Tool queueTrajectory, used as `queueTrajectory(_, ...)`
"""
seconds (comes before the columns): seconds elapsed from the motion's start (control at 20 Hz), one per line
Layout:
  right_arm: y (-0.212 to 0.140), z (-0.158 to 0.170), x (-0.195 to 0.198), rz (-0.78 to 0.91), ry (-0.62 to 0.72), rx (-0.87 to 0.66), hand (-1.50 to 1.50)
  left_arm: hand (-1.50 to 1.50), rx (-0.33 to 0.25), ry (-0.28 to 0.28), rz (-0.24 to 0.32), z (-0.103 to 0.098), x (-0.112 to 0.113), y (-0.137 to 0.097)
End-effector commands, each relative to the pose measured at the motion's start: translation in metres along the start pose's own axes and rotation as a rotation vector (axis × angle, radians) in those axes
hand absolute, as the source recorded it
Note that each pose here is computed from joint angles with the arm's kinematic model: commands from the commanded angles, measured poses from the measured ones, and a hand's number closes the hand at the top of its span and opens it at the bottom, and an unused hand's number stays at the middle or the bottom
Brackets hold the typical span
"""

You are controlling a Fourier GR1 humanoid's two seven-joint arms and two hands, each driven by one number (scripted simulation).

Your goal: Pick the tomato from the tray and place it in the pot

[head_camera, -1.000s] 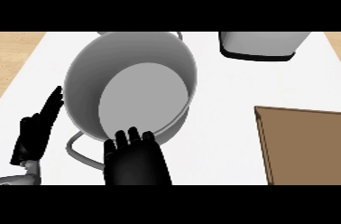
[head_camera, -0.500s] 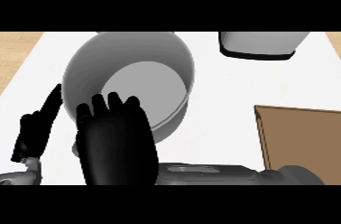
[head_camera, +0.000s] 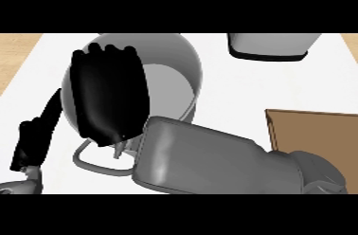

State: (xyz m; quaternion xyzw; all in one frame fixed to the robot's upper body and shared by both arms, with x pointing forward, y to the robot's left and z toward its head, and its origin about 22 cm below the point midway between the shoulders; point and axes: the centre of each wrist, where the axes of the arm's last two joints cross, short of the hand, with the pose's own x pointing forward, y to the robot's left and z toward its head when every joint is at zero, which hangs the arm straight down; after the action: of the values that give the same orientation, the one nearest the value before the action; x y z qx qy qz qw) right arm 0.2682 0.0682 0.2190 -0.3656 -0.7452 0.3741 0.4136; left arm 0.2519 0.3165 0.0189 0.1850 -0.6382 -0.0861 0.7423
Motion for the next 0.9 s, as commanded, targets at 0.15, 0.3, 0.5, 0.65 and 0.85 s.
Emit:
queueTrajectory(0.15, 0.03, -0.051, -0.034, -0.031, 0.103, -0.006, 1.5, 0.0, 0.011, -0.009, -0.009, 0.007, 0.003, -0.004)
queueTrajectory(0.3, 0.041, -0.062, -0.048, -0.007, 0.087, 0.011, 1.5, 0.0, -0.009, -0.017, -0.008, 0.007, -0.003, 0.002)
queueTrajectory(0.5, 0.053, -0.075, -0.068, 0.079, 0.094, 0.048, 1.5, 0.0, -0.034, -0.03, 0.0, 0.002, 0.019, 0.002)
queueTrajectory(0.65, 0.06, -0.079, -0.084, 0.071, 0.101, 0.073, 1.5, 0.0, -0.025, -0.024, 0.007, -0.006, 0.001, 0.009)
queueTrajectory(0.85, 0.07, -0.076, -0.104, -0.061, 0.211, 0.094, -1.5, 0.0, -0.05, -0.052, -0.007, -0.005, 0.02, -0.001)
